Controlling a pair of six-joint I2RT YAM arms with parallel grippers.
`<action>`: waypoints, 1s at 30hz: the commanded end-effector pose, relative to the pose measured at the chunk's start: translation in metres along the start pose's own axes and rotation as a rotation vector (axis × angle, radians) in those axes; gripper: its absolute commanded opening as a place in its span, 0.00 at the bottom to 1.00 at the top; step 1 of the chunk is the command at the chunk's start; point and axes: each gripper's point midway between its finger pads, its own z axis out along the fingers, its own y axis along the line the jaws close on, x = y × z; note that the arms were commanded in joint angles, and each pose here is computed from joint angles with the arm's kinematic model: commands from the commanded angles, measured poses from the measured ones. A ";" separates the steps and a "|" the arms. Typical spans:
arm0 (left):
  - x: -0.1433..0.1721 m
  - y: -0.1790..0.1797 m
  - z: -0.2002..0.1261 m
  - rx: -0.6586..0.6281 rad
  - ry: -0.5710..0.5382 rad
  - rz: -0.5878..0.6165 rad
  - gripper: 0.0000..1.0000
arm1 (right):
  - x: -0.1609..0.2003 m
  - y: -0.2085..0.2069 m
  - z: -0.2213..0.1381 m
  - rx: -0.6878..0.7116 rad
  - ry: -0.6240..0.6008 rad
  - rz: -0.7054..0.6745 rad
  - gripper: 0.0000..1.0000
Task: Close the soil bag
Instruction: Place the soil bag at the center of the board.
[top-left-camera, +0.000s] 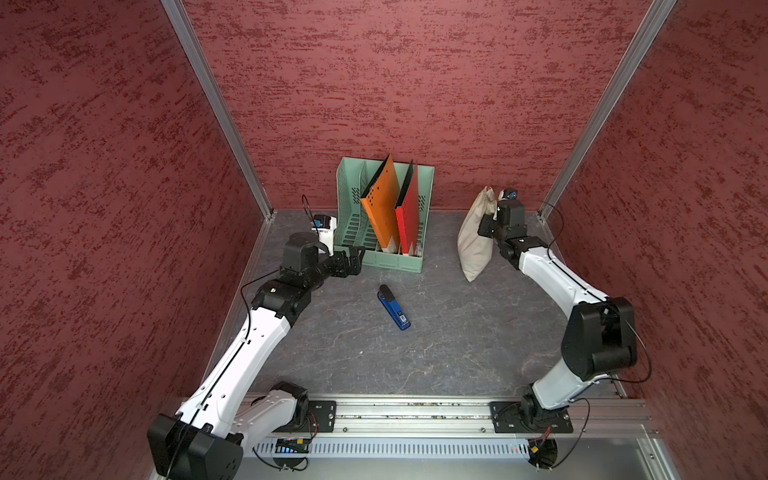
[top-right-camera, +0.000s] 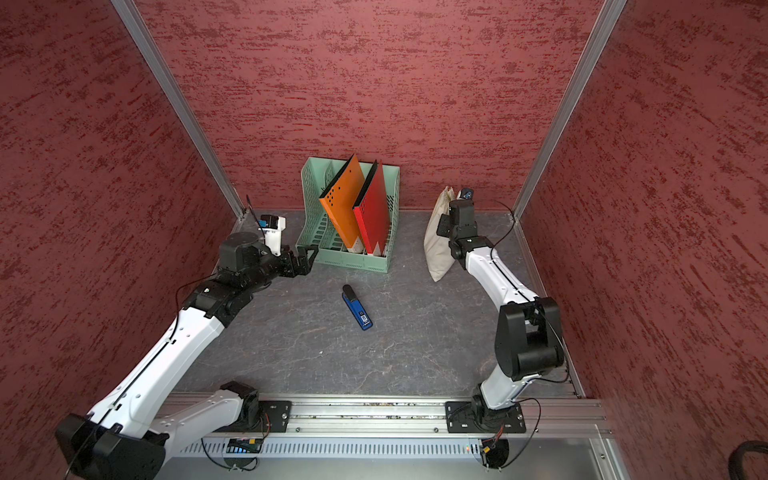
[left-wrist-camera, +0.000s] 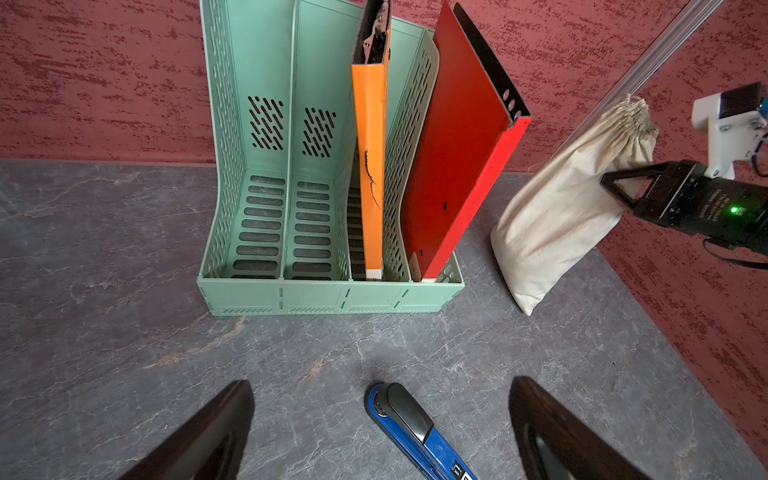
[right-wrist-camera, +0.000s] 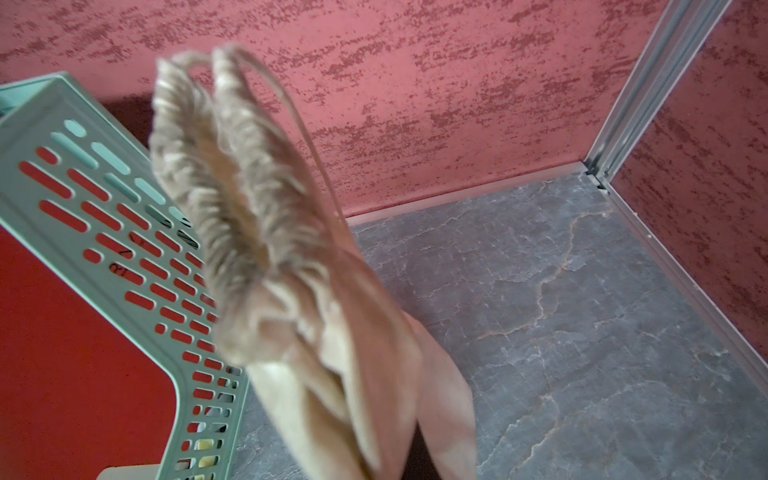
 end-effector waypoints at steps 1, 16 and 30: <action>-0.002 -0.001 0.005 0.014 -0.009 -0.009 1.00 | -0.020 -0.013 -0.001 0.034 -0.089 -0.002 0.00; -0.003 -0.008 0.012 0.041 -0.002 0.004 1.00 | 0.020 -0.066 0.002 0.285 0.089 -0.245 0.00; -0.002 -0.023 0.023 0.087 0.037 0.034 1.00 | 0.078 -0.051 0.023 0.287 0.340 -0.614 0.00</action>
